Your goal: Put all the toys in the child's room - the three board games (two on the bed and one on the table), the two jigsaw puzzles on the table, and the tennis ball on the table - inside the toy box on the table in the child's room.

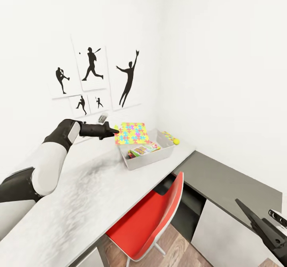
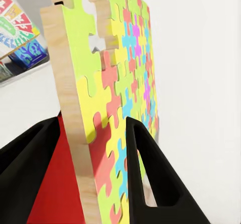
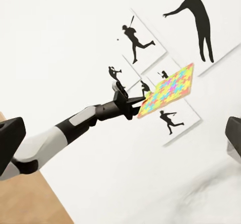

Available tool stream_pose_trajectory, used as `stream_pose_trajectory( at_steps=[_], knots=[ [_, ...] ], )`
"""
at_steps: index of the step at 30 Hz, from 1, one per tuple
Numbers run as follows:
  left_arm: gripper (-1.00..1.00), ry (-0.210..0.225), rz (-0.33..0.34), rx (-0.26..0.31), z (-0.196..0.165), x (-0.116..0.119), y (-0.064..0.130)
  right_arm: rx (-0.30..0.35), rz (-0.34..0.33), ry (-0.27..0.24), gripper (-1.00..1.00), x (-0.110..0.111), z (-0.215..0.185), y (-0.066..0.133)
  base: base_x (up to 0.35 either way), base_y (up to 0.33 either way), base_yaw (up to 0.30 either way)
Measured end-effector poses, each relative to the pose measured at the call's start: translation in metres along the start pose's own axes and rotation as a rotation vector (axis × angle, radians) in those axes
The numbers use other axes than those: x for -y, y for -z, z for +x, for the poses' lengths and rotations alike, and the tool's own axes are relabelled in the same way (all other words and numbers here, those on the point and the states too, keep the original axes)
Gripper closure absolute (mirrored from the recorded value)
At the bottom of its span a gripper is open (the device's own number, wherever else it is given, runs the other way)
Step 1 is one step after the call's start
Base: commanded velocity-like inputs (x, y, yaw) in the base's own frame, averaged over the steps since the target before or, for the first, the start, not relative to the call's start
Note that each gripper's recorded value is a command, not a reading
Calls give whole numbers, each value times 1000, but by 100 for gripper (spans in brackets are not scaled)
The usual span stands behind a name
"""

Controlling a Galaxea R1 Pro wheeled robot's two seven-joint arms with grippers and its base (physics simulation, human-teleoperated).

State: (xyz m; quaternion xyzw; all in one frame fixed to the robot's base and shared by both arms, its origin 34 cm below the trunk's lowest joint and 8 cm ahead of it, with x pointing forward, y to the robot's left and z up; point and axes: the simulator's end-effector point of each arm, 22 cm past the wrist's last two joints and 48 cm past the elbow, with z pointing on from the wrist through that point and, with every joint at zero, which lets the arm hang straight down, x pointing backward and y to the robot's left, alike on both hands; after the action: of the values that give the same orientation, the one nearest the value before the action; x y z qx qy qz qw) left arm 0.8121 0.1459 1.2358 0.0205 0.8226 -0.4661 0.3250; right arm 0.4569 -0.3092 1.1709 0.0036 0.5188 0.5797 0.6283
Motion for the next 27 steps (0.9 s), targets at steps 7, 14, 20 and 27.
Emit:
stream_pose_trajectory(
  at_steps=[7,14,20,27],
  knots=[
    [100,2,8,7,-2,2,1,-34,-7,-42,-100,-7,-3,-9,0,0,0],
    [100,2,12,6,-1,4,-2,-219,376,-59,-100,97,-77,-137,0,0,0],
    [100,-4,13,11,-3,4,-1,-362,532,-56,-100,140,-43,-168,0,0,0],
    [100,-30,12,31,-7,5,-1,-362,516,-29,-100,131,-46,-175,41,-63,0]
  ],
)
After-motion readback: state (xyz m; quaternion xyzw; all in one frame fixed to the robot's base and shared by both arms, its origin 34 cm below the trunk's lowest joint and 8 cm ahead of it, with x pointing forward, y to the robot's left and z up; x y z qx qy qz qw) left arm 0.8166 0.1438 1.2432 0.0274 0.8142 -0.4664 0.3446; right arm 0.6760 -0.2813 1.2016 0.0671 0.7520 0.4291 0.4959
